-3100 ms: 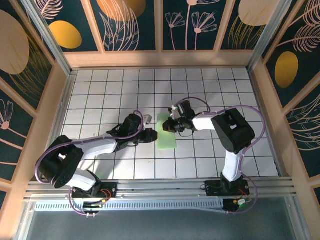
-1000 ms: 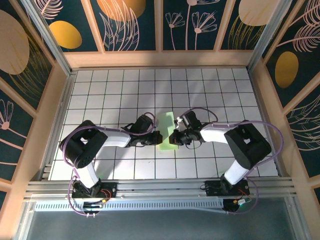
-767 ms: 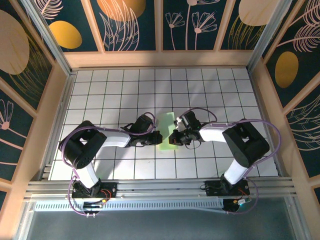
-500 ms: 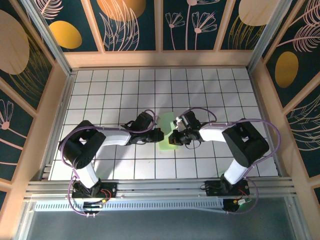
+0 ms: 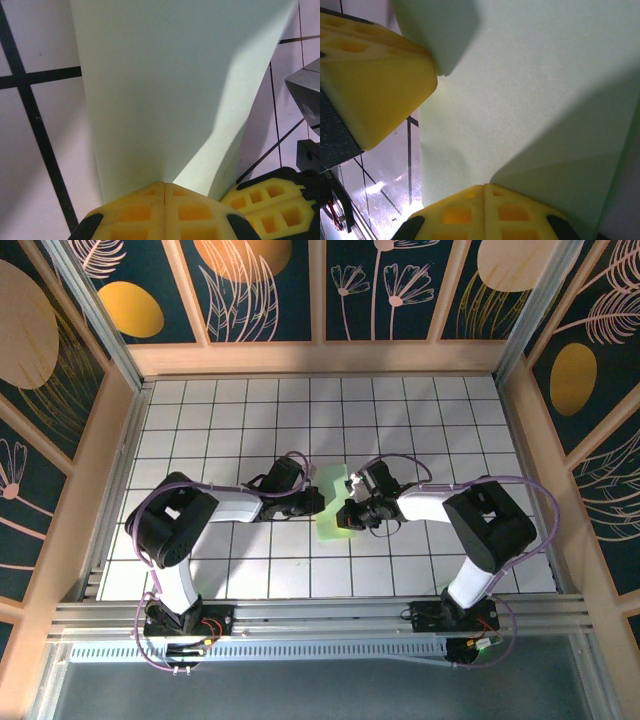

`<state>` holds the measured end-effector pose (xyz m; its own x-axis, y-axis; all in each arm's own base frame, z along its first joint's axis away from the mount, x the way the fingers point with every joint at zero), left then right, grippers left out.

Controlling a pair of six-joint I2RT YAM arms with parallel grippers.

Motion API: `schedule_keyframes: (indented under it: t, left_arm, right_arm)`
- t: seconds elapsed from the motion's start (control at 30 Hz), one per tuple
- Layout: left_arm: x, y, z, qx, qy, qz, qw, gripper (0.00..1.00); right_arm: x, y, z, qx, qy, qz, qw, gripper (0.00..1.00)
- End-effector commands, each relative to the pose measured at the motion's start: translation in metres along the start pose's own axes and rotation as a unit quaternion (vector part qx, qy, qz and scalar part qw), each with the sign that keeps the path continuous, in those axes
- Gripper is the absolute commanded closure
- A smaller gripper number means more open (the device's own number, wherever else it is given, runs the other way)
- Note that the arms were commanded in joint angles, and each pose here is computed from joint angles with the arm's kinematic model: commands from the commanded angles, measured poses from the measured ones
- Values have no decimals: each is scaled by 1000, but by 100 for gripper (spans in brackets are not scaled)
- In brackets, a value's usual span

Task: Fold a paper plane with a square sheet of paper (fold left side to right side)
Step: First fold the square sheet of paper in half at the center of the table.

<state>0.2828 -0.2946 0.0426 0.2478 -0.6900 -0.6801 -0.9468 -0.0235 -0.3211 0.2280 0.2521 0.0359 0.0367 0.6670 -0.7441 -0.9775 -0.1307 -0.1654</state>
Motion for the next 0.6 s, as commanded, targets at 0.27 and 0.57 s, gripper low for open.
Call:
schedule_keyframes:
  t: [0.27,0.57]
  left_arm:
    - [10,-11,12,4,-12,-10,1000,100]
    - [11,-20,32,-20,-40,-23,999,100]
  right_arm:
    - [9,29,-50,28,106,46,993,100]
    - [9,33,-56,30,112,52,992,100]
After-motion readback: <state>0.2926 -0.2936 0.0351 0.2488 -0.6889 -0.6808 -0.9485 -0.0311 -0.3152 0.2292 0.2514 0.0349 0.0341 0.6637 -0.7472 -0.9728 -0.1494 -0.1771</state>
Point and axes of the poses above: each hand's point on the last joint's axis, 136 mm out from that joint toward the fingers, its own x axis out along the fingers, its own z axis along the line the jaws close on, y = z × x, the point moved 3 cm from there along -x, back along the fingers
